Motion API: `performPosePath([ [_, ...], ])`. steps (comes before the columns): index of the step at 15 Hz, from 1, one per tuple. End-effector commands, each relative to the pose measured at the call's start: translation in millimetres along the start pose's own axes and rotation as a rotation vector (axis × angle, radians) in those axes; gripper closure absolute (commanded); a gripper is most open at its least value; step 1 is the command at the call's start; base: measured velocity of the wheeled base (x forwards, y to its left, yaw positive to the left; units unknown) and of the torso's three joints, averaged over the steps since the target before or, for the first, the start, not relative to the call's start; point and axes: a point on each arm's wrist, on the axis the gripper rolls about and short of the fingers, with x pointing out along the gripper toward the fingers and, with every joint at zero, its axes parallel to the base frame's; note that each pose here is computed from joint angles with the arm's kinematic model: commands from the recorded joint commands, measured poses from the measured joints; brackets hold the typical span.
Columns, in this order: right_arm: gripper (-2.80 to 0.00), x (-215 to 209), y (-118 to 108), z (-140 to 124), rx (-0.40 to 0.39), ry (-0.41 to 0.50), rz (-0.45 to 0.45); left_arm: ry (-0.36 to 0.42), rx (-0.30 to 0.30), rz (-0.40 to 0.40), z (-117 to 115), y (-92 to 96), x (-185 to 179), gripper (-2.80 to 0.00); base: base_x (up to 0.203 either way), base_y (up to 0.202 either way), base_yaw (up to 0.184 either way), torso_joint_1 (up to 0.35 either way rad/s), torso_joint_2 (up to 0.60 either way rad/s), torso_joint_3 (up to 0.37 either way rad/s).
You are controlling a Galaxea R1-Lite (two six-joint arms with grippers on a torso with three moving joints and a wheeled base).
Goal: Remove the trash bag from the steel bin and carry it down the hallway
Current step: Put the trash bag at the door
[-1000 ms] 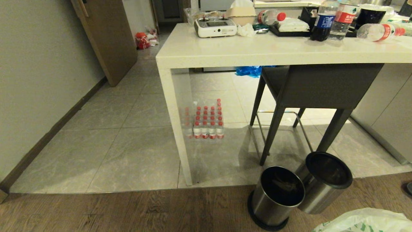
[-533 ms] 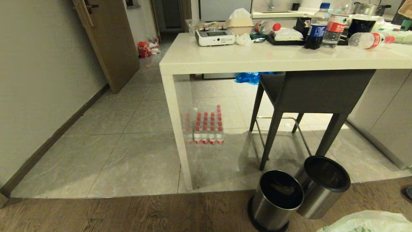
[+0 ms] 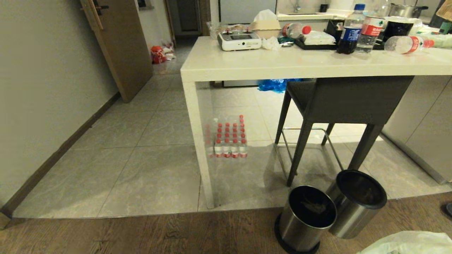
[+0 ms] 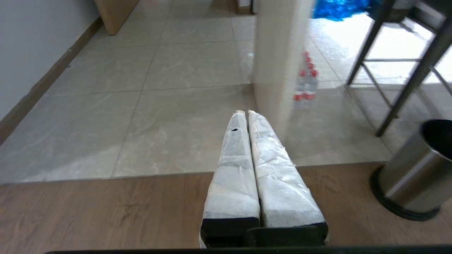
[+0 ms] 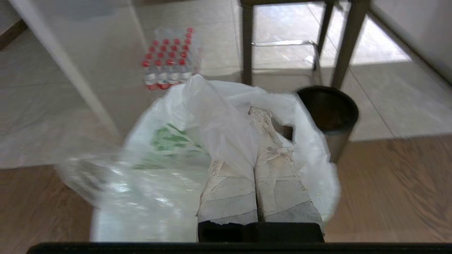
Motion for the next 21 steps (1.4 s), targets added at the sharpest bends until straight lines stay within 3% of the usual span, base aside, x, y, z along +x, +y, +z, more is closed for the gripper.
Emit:
performPosePath([
  [1,0.0,0.2,-0.1,-0.3,0.0,0.003,0.0,0.002,0.0,0.002,-0.3,0.0,0.2,0.0,0.0,0.197,-0.002,0.002,0.01,0.007],
  [21,0.0,0.1,0.0,-0.1,-0.001,0.003,0.0,0.002,-0.002,0.003,-0.4,0.0,0.2,0.0,0.0,0.192,0.001,0.004,0.0,0.004],
])
